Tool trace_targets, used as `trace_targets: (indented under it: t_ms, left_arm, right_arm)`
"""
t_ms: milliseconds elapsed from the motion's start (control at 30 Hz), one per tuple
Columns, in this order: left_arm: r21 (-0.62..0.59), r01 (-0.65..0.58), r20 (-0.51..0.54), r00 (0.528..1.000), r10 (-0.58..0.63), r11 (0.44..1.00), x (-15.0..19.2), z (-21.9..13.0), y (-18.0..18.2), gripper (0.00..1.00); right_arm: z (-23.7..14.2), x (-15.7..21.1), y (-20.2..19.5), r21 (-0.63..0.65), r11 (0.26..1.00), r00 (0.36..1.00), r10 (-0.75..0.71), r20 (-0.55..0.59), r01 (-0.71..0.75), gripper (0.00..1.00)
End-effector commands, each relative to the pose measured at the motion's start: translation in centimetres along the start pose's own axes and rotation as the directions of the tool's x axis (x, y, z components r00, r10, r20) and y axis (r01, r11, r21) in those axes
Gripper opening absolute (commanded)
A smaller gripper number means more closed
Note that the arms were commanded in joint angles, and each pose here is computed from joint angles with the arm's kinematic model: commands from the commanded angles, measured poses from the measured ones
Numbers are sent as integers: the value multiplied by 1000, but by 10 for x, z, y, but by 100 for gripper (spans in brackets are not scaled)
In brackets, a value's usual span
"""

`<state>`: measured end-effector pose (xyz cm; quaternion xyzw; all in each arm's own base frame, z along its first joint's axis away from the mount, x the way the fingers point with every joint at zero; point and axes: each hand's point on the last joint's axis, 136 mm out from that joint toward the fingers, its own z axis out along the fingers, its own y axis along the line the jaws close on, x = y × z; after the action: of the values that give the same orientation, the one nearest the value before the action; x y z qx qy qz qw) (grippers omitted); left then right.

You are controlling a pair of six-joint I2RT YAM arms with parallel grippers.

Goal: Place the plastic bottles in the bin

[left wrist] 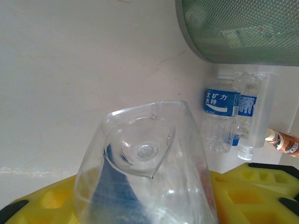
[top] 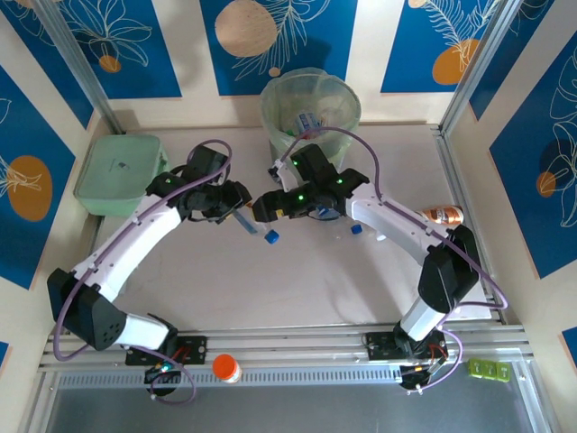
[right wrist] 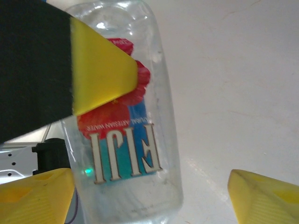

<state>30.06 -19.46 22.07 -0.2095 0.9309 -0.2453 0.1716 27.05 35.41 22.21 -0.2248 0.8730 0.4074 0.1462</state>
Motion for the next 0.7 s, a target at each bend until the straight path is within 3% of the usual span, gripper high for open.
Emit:
trace_targets:
  t_ms: [0, 233, 367, 533, 667]
  left_arm:
    - [56, 0, -5, 1000, 1, 998, 5, -8, -8, 49]
    - [58, 2, 1, 1000, -2, 998, 4, -6, -8, 49]
    - [72, 2, 0, 1000, -2, 997, 4, -7, -11, 50]
    - [120, -21, 8, 1000, 20, 993, 3, -13, -20, 62]
    - [195, -45, 17, 999, 42, 980, 4, -23, -34, 78]
  right_arm:
    - [7, 0, 15, -38, 999, 1000, -9, -27, 8, 82]
    - [16, 8, 25, -71, 997, 999, -8, -44, 5, 78]
    - [17, 10, 27, -74, 997, 999, -9, -40, 6, 69]
    - [8, 9, 32, -80, 997, 1000, -23, -5, 22, 57]
    - [-9, 3, 39, -78, 996, 998, -44, 43, 47, 53]
